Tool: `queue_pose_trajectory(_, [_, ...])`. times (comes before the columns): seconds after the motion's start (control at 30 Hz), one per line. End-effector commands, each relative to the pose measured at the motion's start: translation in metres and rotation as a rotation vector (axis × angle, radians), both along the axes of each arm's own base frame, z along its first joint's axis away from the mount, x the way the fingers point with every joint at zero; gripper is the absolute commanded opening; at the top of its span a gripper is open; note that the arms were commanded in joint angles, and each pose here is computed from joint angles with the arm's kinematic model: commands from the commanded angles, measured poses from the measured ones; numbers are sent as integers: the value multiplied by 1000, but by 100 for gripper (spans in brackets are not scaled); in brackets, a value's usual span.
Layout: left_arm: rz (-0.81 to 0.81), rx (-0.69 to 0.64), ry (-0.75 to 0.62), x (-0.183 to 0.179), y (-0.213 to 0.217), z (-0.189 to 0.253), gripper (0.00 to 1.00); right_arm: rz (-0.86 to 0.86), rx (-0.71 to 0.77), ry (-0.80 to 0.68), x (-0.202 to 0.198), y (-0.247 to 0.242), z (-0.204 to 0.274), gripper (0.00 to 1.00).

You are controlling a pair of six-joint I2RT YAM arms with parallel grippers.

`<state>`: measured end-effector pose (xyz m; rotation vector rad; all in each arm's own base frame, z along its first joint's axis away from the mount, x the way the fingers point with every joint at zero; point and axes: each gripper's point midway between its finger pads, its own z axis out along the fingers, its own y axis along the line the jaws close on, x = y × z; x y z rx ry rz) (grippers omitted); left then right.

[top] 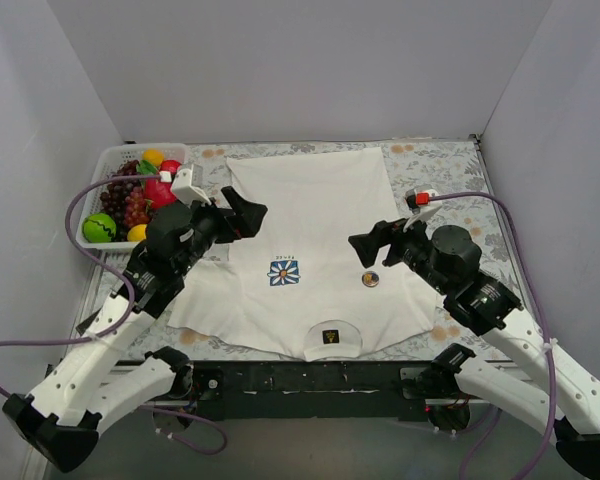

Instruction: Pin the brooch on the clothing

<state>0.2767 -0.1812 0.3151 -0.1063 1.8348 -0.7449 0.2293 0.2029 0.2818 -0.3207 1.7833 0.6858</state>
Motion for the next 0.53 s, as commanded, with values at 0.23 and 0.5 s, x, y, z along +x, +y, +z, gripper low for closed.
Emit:
queue_pose_trajectory(0.23, [72,-73,-205,-15,27,36,98,-51,69,-126,3,-10,30,94])
queue_pose_trajectory(0.5, [134,-41,-182,-1,32,21,98,-141,41,-145,16,-22,23,94])
